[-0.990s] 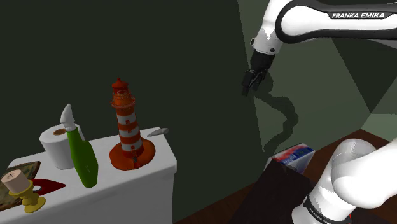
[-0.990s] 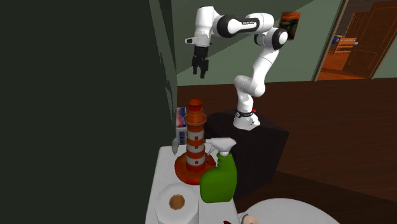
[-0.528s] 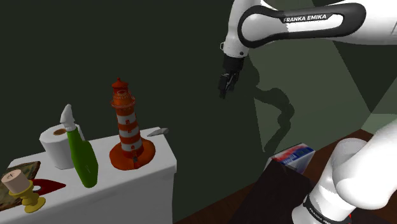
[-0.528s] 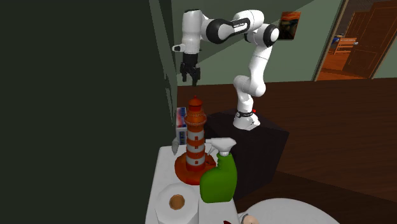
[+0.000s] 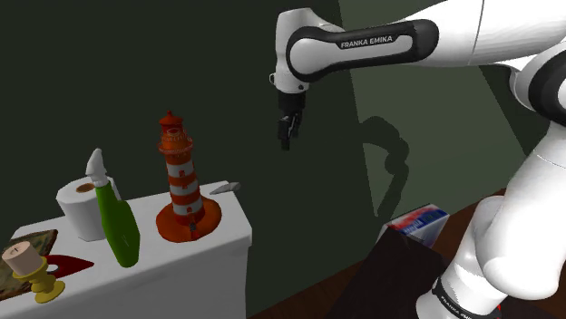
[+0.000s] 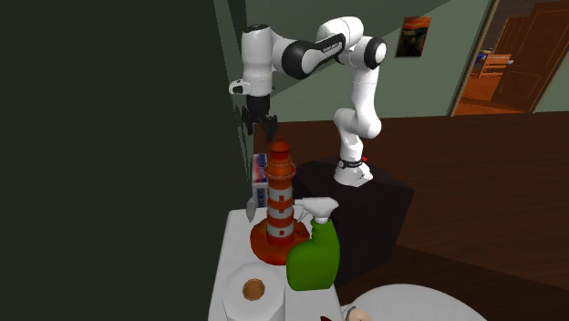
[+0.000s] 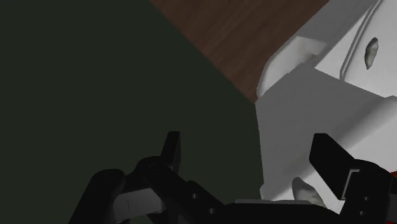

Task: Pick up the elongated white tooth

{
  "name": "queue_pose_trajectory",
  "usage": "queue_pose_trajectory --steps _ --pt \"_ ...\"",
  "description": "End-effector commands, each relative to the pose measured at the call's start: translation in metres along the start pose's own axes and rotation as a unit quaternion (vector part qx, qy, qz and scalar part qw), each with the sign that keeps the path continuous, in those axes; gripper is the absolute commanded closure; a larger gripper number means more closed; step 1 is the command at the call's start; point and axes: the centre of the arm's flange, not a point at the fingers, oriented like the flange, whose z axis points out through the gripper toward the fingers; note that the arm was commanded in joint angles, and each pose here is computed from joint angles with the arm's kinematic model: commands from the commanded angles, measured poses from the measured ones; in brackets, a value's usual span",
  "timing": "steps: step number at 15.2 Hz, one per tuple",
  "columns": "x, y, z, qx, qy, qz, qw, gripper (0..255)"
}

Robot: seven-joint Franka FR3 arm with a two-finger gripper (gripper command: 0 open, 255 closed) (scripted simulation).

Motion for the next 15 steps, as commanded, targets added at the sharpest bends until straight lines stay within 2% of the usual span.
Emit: queue_pose_trajectory --steps 1,4,8,11,15 --pt "0.026 -0.014 0.009 -0.004 -0.009 -0.027 0.9996 0" --pt "0.063 -0.034 0.023 -0.01 -0.023 -0.068 0.9974 0" --pt "0.108 -0.066 0.044 -0.019 -0.042 -0.121 0.9916 0" --pt "0.139 -0.093 0.061 -0.025 -0.056 -0.161 0.9851 0" --pt "0.175 -0.132 0.085 -0.033 -0.074 -0.213 0.9736 0"
